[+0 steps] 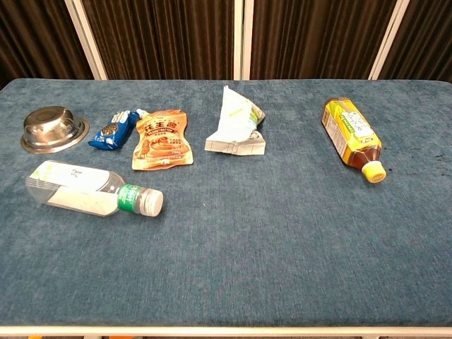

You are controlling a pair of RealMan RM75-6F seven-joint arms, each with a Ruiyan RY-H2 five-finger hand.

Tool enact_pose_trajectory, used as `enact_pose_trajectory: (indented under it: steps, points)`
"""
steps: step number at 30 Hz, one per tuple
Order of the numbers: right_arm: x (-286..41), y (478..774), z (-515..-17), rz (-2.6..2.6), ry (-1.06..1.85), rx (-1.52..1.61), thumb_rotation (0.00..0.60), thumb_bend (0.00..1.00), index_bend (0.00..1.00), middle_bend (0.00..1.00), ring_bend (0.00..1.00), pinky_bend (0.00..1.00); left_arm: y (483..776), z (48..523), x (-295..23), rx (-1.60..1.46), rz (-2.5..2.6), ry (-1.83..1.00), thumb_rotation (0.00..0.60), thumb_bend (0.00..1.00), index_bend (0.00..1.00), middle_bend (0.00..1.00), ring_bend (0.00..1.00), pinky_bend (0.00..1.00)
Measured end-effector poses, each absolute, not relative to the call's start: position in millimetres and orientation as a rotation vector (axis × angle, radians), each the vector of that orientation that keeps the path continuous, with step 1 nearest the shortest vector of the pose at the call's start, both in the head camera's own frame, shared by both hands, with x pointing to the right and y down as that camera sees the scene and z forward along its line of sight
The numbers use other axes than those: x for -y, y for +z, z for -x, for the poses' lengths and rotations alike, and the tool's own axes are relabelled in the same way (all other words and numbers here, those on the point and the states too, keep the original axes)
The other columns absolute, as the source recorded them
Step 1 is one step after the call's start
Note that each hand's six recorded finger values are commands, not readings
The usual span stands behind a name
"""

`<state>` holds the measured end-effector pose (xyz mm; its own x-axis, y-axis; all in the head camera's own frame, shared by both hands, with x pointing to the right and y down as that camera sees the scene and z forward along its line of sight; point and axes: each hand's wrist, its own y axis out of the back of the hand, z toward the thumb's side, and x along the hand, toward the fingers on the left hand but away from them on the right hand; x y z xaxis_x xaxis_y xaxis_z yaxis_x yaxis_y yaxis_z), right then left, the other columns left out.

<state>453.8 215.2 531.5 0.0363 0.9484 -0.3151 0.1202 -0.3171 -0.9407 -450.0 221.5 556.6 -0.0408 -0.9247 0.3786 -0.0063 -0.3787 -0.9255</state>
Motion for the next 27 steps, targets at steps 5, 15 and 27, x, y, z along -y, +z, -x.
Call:
enact_pose_trajectory:
  steps: [5, 15, 27]
  points:
    - [-210, 536, -449, 1.563, 1.360, 1.110, 0.600, 0.27, 0.00, 0.00, 0.00, 0.00, 559, 450, -220, -1.031, 1.465, -1.536, 0.600, 0.06, 0.25, 0.17, 0.06, 0.06]
    - [-205, 532, -450, 1.555, 1.349, 1.106, 0.600, 0.25, 0.00, 0.00, 0.00, 0.00, 567, 437, -205, -0.979, 1.499, -1.490, 0.600, 0.06, 0.25, 0.17, 0.06, 0.06]
    - [-191, 529, -443, 1.539, 1.352, 1.064, 0.600, 0.25, 0.00, 0.00, 0.00, 0.00, 631, 382, -177, -0.713, 1.743, -1.425, 0.600, 0.06, 0.22, 0.17, 0.06, 0.06]
